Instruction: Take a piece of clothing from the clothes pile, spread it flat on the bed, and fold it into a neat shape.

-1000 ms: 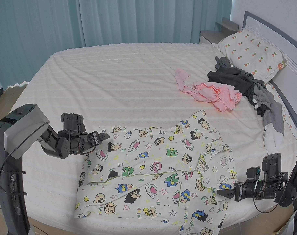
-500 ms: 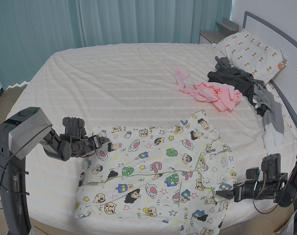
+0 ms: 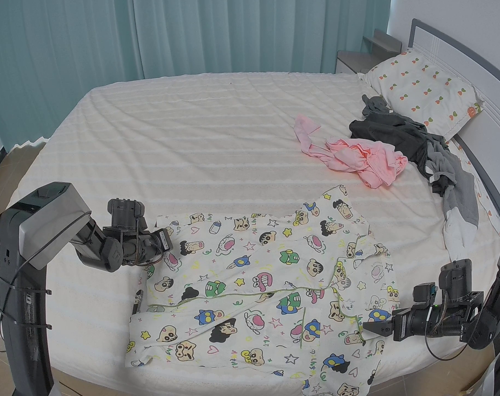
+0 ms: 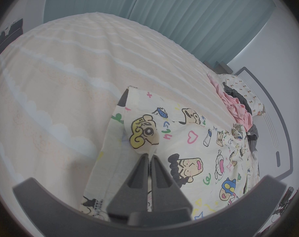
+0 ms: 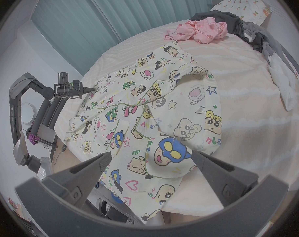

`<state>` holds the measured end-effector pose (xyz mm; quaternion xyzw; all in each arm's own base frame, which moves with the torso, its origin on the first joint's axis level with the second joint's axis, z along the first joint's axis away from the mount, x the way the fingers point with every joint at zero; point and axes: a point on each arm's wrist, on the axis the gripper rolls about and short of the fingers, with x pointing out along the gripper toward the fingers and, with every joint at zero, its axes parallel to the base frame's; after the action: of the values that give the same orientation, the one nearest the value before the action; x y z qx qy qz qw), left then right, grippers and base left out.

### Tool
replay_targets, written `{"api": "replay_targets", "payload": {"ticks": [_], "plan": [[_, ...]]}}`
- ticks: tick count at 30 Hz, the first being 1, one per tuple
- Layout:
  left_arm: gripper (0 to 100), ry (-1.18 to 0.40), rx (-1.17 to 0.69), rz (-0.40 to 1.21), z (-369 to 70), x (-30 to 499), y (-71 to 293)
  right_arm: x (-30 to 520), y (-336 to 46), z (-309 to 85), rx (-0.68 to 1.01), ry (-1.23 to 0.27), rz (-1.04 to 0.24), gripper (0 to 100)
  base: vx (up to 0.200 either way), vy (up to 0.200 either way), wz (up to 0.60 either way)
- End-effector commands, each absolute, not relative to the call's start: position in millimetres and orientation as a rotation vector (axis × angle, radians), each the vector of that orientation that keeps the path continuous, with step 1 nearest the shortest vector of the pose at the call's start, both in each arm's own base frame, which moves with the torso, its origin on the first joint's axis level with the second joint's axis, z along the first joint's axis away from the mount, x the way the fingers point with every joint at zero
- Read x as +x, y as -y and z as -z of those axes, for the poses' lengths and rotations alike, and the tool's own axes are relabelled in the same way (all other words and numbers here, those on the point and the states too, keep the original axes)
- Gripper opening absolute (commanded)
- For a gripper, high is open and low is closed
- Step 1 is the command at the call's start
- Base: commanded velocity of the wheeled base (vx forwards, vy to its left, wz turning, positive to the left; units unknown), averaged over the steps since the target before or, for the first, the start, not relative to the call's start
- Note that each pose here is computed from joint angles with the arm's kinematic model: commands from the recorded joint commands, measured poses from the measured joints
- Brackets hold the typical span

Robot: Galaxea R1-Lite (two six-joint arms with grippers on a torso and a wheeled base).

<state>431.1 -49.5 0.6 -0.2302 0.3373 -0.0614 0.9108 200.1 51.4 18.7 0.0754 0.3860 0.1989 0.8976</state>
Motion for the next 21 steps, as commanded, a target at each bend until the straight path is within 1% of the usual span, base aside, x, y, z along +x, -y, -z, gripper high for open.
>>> {"api": "replay_targets", "payload": {"ticks": [1,7,12,21], "plan": [[0,-0.678,-0.478,0.114,-0.5,436.5,45.0,200.2,-51.5,-18.6,0.156,-0.800,-0.413,100,0.000,0.000,0.00],[0,-0.629,-0.519,0.103,-13.0,445.1,45.6,200.2,-51.5,-18.6,0.156,-0.800,-0.413,100,0.000,0.000,0.00],[0,-0.577,-0.509,0.074,-21.7,453.5,45.4,200.3,-51.5,-17.0,0.156,-0.808,-0.412,100,0.000,0.000,0.00],[0,-0.542,-0.499,0.075,-28.9,460.5,45.8,200.4,-51.5,-16.4,0.156,-0.811,-0.411,100,0.000,0.000,0.00]]}}
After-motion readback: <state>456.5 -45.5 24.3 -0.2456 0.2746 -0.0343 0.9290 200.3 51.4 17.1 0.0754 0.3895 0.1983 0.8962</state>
